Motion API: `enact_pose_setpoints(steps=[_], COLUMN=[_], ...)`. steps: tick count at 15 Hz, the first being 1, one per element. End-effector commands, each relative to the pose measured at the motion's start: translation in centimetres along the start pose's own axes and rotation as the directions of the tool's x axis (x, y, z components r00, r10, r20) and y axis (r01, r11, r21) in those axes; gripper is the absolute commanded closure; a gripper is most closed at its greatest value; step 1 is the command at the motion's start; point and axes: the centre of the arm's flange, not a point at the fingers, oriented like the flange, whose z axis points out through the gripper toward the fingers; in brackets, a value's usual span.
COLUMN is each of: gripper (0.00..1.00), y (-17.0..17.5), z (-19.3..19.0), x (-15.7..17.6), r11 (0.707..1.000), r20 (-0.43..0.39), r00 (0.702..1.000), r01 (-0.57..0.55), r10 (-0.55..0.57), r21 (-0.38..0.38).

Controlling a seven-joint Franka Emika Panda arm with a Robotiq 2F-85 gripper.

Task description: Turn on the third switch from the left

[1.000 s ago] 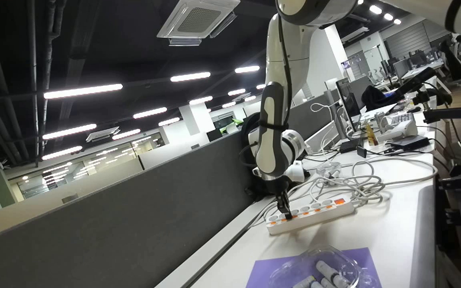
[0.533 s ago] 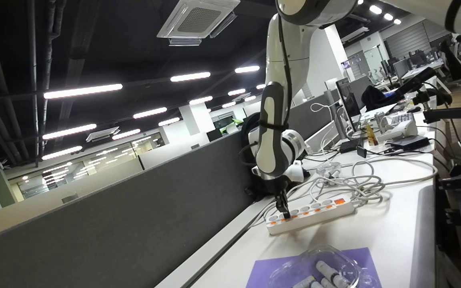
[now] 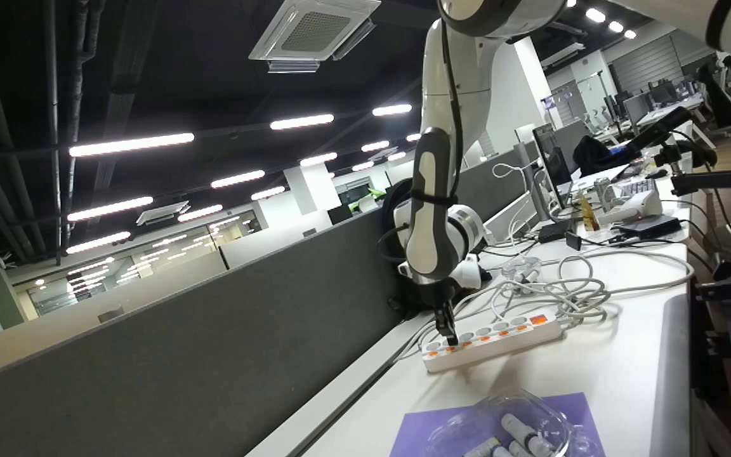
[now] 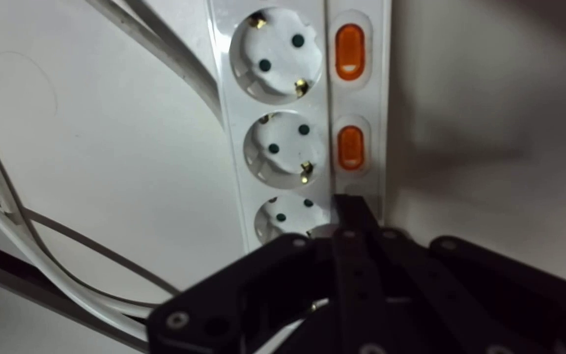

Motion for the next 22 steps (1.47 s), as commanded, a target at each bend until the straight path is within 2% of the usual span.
enact_pose_setpoints(steps=[1, 9, 22], gripper=[1.0, 1.0, 1.0], y=[-0.9, -0.7, 1.8], z=[-1.5, -2.4, -1.0], x=[-0.8, -2.1, -2.4], r11=[1.0, 0.993, 0.975], r20=[-0.004, 0.006, 0.037], r00=[1.0, 0.993, 0.978], r01=[-0.029, -0.118, -0.21], r10=[0.029, 0.118, 0.207], r21=[0.004, 0.021, 0.078])
